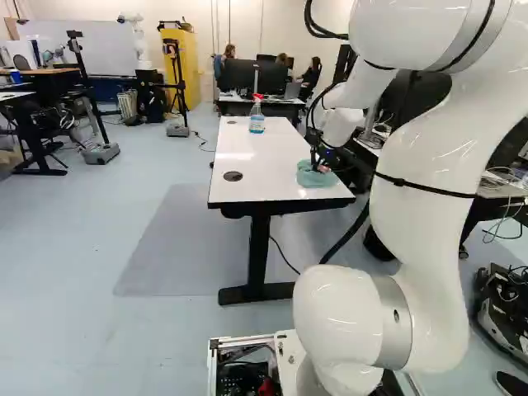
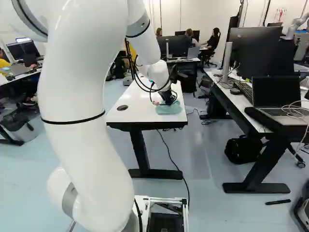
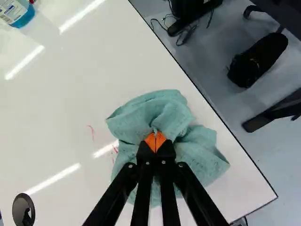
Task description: Clean the table with the green towel
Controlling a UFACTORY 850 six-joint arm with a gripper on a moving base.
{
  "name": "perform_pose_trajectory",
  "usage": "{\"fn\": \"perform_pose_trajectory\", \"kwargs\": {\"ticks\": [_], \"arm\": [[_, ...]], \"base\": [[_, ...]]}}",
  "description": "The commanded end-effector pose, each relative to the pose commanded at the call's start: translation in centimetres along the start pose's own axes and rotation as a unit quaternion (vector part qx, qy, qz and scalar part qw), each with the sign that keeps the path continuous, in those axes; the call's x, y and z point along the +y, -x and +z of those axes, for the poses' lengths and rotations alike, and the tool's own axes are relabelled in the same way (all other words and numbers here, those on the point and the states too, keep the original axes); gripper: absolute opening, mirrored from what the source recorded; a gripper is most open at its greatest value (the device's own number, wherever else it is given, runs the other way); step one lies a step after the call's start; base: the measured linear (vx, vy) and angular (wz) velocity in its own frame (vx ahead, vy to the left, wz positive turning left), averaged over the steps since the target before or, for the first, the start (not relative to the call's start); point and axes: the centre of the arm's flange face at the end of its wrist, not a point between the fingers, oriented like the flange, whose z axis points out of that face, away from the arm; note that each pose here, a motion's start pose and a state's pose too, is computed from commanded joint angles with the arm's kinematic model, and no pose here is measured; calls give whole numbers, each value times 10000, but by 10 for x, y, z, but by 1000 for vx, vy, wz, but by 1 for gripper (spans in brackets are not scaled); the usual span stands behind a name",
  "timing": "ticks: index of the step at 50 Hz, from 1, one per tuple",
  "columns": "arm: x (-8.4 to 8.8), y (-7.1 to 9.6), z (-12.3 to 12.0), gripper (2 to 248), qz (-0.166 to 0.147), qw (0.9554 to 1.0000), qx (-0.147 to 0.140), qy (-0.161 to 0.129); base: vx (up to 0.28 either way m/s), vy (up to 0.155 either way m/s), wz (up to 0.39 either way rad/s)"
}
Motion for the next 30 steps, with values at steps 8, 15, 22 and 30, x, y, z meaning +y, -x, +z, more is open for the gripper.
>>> {"fn": "perform_pose_trajectory", "kwargs": {"ticks": [8,15,22,30], "arm": [[-13,-6,8,20,-80,10000,12,-58],[-25,-11,13,20,-155,9998,20,-112],[-37,-12,18,20,-237,9996,21,-168],[-52,-12,22,20,-337,9992,17,-236]], "base": [[0,0,0],[0,0,0],[0,0,0],[0,0,0]]}}
